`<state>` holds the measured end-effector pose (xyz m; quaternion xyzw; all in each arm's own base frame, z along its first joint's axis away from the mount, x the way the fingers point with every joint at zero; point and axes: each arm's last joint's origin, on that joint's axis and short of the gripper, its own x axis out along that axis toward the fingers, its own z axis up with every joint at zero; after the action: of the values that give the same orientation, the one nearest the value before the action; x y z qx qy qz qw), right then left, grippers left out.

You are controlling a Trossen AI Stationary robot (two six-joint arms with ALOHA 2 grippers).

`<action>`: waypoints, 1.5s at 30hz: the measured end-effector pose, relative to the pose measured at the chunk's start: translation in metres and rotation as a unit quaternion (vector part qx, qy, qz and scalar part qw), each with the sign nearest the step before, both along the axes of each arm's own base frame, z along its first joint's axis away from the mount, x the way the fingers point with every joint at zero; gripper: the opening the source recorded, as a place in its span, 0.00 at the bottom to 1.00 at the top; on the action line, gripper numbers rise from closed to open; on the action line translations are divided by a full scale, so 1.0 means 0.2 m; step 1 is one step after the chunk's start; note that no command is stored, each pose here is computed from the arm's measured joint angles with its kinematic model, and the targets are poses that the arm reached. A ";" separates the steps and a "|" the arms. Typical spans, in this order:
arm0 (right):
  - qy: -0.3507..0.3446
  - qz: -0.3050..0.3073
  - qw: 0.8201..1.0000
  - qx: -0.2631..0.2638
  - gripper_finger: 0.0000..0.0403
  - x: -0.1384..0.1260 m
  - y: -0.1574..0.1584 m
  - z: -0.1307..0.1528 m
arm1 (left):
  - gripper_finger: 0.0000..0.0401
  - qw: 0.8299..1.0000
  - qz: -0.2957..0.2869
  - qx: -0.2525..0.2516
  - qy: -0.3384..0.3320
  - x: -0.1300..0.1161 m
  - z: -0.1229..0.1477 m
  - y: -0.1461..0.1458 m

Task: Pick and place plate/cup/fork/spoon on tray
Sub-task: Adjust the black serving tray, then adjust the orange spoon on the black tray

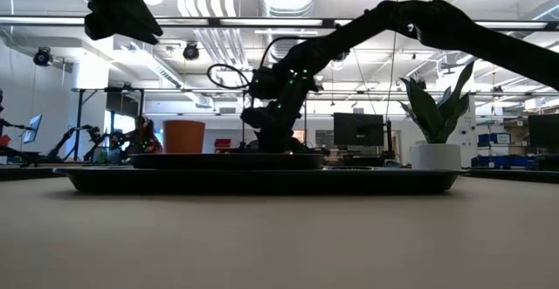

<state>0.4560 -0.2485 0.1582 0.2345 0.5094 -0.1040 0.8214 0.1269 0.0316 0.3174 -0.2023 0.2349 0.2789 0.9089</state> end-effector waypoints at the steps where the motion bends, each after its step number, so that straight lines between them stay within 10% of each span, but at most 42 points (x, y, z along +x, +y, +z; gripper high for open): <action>1: 0.000 -0.002 1.000 -0.001 0.02 0.00 -0.01 0.00 | 0.28 1.000 0.000 0.000 0.000 0.00 0.00 0.00; 31: 0.261 -0.027 0.965 0.005 0.02 -0.29 0.67 0.26 | 0.28 1.000 -0.001 0.001 0.000 0.00 0.00 0.00; 45: 0.137 -0.130 0.981 0.046 0.02 -0.54 0.85 0.21 | 0.28 1.000 -0.001 0.000 0.002 0.00 0.00 0.00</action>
<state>0.3474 -0.0776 0.1996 0.3196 0.5866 -0.2182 0.7114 0.1275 0.0317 0.3171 -0.2010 0.2370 0.2784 0.9088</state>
